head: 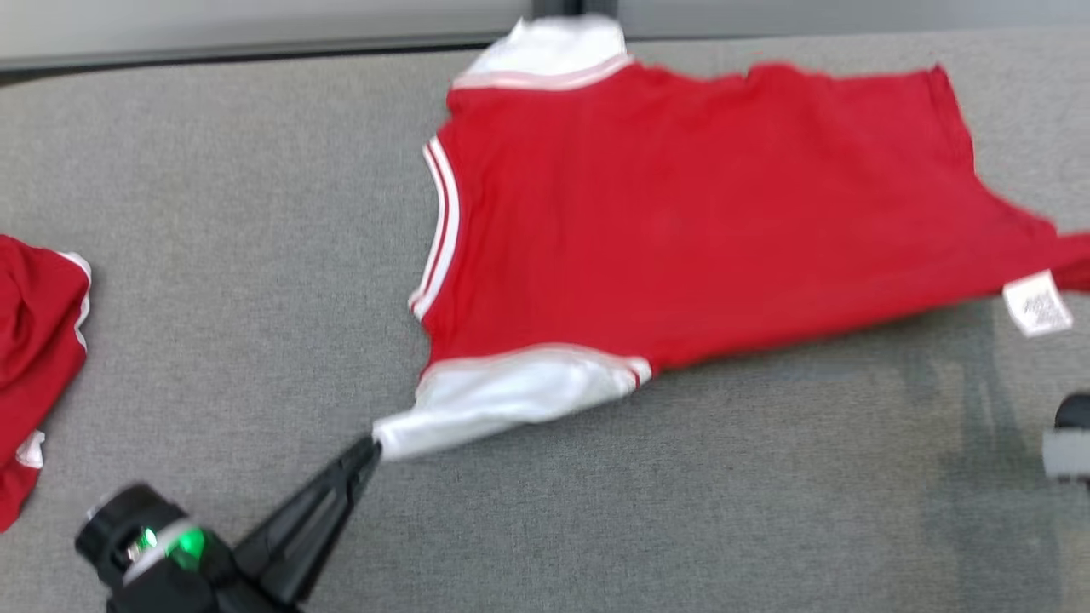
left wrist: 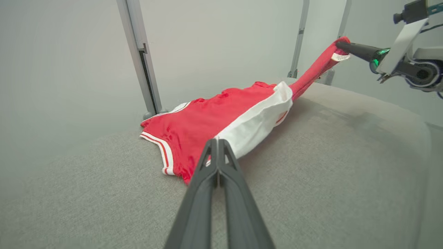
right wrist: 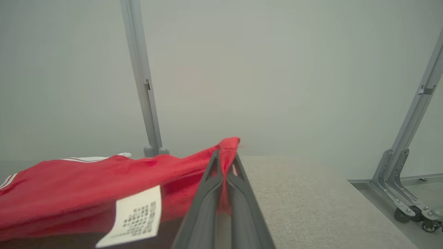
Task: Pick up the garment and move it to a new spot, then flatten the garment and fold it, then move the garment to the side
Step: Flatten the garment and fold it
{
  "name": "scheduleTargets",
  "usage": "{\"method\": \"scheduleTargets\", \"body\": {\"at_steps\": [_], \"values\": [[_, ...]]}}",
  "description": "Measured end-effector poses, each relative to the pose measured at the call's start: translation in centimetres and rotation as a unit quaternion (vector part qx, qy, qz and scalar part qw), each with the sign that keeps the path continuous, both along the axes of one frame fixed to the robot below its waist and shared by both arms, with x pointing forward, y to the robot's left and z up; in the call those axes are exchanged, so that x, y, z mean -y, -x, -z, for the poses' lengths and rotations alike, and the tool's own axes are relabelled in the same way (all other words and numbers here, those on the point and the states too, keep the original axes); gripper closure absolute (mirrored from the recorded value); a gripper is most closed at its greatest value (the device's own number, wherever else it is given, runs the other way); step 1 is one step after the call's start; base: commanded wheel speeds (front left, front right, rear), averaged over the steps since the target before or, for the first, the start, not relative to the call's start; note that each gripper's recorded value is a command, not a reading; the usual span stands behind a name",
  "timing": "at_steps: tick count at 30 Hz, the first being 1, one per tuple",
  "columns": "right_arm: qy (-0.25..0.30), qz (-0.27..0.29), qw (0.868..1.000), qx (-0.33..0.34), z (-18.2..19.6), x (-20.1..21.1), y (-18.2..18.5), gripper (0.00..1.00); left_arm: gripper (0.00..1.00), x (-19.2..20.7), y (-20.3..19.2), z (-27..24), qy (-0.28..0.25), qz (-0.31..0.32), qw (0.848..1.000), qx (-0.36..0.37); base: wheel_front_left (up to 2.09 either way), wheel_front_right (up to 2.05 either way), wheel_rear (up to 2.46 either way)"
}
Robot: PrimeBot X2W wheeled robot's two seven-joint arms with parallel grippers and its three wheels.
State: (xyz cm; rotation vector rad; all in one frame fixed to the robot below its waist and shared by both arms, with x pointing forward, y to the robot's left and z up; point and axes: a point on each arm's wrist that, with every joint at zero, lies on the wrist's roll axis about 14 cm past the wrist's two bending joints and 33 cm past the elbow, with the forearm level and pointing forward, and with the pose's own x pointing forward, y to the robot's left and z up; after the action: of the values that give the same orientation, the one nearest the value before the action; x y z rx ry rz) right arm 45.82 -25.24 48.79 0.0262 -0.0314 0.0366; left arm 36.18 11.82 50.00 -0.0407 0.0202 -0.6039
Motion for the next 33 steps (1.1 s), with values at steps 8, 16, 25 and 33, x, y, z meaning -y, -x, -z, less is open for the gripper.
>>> {"method": "scheduleTargets", "body": {"at_steps": [8, 16, 25, 33], "values": [[0.013, 0.018, 0.999, -0.030, 1.4, 1.1, 4.9, 1.00, 1.00, 1.2, 3.1, -0.4, 0.007, 0.015, 1.000, -0.022, 0.00, 0.00, 0.00], [0.035, 0.028, 0.997, -0.062, 3.5, 1.4, 4.7, 1.00, 1.00, 2.0, -0.6, -0.3, -0.019, 0.029, 0.999, 0.008, 0.00, 0.00, 0.00], [0.029, 0.032, 0.995, -0.091, 5.9, 1.4, 2.2, 1.00, 1.00, 2.1, -7.5, -0.4, -0.051, 0.019, 0.997, 0.059, 0.00, 0.00, 0.00], [0.024, 0.029, 0.993, -0.111, 8.0, 0.8, -0.1, 1.00, 1.00, 2.0, -12.6, 2.4, -0.121, 0.027, 0.990, 0.069, 0.00, 0.00, 0.00]]}}
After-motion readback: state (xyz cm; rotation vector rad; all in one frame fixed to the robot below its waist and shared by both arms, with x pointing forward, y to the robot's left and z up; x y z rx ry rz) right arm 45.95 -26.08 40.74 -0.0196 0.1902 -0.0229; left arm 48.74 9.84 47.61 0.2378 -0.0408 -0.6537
